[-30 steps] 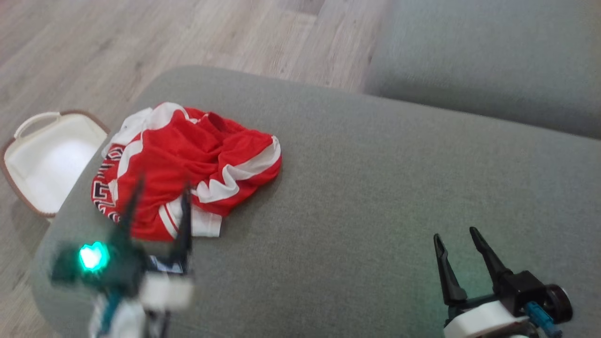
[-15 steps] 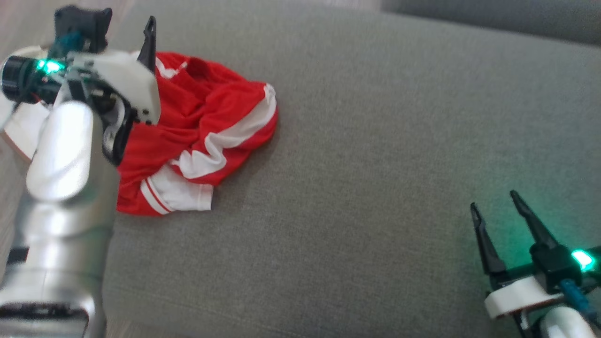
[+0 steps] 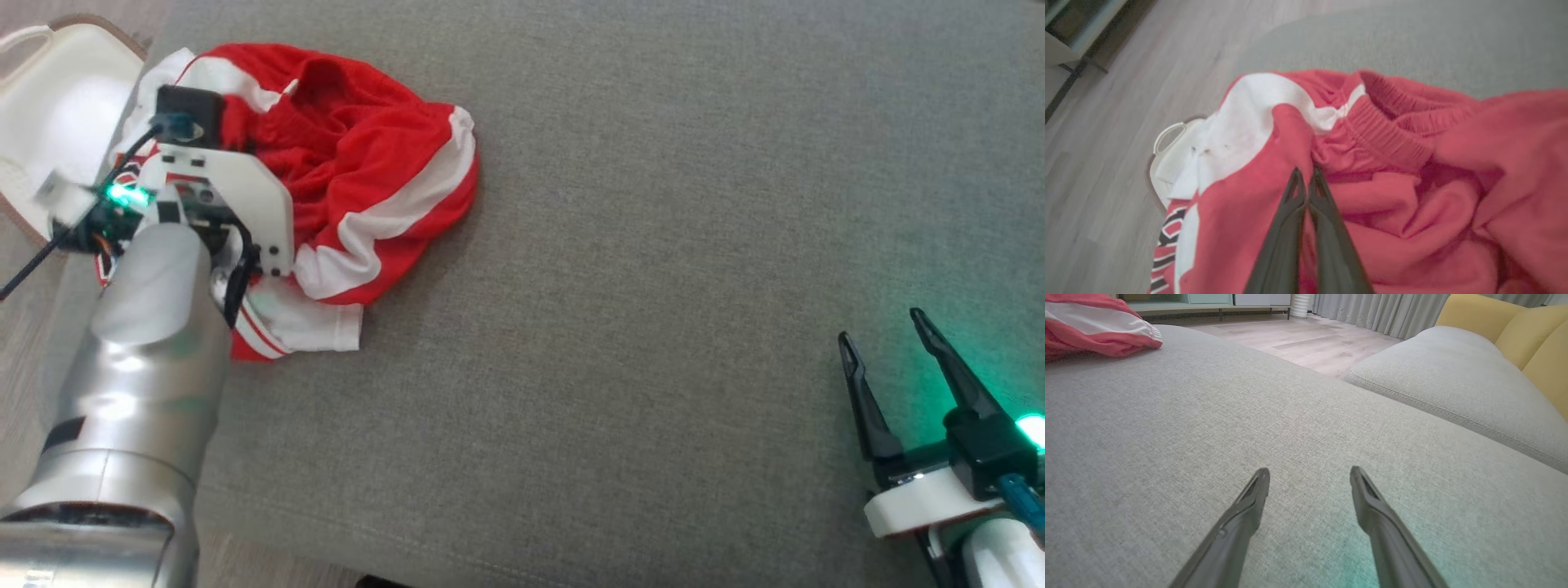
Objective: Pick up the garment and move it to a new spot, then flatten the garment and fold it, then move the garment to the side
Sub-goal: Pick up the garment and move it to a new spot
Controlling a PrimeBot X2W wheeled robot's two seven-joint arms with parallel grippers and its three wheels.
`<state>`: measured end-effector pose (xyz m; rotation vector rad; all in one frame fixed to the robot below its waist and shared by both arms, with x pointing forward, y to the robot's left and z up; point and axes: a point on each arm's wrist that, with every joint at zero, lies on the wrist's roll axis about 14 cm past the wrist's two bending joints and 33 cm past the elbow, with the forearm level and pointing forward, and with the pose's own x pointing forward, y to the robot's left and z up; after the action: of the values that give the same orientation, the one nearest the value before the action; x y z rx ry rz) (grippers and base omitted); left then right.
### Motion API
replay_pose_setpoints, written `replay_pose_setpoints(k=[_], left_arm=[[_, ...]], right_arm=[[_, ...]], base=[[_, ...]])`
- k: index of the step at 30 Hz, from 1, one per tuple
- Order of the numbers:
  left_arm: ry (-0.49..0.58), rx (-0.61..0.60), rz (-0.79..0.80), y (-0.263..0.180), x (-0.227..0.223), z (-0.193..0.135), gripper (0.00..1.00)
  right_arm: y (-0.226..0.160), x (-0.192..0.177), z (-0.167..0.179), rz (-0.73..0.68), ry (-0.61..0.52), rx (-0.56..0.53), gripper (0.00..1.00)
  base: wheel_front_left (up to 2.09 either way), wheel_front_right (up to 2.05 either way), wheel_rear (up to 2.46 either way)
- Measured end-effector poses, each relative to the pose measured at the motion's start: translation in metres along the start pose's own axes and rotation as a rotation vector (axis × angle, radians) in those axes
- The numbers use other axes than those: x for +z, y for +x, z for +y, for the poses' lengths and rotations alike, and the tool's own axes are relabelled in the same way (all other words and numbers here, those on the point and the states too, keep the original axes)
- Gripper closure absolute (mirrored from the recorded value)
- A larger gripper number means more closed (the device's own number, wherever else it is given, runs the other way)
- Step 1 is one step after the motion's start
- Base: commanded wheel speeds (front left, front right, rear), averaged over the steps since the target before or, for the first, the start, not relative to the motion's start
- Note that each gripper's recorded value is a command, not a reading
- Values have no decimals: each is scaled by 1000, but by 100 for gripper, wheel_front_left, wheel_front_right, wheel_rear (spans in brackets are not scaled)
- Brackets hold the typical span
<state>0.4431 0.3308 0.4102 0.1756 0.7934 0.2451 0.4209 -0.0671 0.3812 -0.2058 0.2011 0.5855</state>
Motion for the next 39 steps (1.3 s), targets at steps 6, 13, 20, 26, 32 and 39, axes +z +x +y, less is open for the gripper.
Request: replay_pose_setpoints(k=[6,13,20,26,32,39], left_arm=[[-71,-21,-333,-27,72,11,100],[-58,-39,-568,-79,134,22,100],[-68,-232,-789,-147,203,-35,100],[70,-450,-1000,-220,261,-115,100],[147,-674,-1223,-304,301,-190,100],[199,-946,-1286,-355,294,-292,100]], right_arm=[[-3,13,7,-24,19,-3,0],[-18,44,21,-87,52,-38,0],[-54,70,10,-158,83,-160,0],[-95,76,-22,-197,95,-317,0],[-138,75,-46,-232,138,-456,0],[-184,70,-66,-267,183,-599,0]], base=[[0,0,0],[0,0,0],[0,0,0],[0,0,0],[0,0,0],[0,0,0]])
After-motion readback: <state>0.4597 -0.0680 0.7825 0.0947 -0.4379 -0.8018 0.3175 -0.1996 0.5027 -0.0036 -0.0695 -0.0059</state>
